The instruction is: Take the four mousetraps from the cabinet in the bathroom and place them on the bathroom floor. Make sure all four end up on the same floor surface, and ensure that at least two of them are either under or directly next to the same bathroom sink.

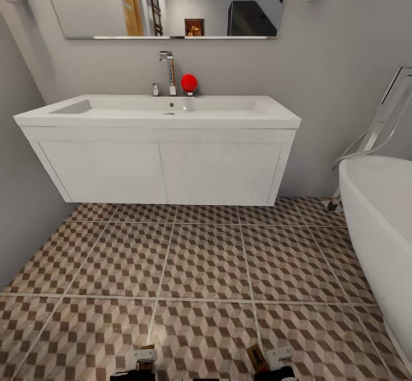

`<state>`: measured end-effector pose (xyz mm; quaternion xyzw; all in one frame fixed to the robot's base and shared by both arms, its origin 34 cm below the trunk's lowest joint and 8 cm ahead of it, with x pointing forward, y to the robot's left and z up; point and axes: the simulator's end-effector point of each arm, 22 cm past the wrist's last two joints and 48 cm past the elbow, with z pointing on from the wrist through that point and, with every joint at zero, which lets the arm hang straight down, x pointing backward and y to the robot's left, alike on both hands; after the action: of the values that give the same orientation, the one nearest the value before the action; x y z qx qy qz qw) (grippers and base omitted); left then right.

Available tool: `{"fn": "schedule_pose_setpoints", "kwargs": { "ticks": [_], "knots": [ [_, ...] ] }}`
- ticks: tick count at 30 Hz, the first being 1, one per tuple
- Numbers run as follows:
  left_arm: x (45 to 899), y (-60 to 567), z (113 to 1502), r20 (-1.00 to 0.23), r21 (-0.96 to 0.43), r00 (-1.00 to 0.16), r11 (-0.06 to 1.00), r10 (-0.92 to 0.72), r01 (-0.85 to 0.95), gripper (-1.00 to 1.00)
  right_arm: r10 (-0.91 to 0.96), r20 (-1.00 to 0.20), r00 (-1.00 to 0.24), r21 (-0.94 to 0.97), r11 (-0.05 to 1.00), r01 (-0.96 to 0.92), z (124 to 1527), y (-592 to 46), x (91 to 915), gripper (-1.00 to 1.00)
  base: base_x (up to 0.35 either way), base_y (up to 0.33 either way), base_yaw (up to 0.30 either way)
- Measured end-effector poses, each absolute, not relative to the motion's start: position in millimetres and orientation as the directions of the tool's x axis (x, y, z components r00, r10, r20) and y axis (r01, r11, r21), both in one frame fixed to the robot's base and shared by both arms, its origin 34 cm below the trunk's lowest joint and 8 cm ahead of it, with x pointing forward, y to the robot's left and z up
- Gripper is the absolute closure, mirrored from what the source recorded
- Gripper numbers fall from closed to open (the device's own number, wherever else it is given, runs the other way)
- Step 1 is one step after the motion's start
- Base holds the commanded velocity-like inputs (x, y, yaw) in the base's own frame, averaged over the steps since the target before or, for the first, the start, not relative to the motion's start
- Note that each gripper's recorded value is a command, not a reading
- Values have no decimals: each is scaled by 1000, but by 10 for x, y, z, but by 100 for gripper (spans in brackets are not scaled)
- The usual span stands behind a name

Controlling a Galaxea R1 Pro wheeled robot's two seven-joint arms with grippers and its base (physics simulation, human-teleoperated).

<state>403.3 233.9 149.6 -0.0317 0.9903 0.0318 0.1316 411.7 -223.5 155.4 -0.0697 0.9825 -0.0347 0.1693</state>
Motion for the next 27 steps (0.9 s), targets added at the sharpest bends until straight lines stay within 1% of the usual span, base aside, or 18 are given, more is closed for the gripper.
{"fn": "schedule_pose_setpoints", "kwargs": {
  "ticks": [15,27],
  "knots": [
    [3811,2339,1290,-203,59,-978,996,-55,-68,100,-152,-271,-951,-84,987,-134,1343,-2231,3899,100,0,0,0],
    [3807,2342,1290,-201,60,-978,996,-54,-67,100,-156,-277,-948,-74,987,-141,1346,-2210,3913,100,0,0,0]
  ]
}}
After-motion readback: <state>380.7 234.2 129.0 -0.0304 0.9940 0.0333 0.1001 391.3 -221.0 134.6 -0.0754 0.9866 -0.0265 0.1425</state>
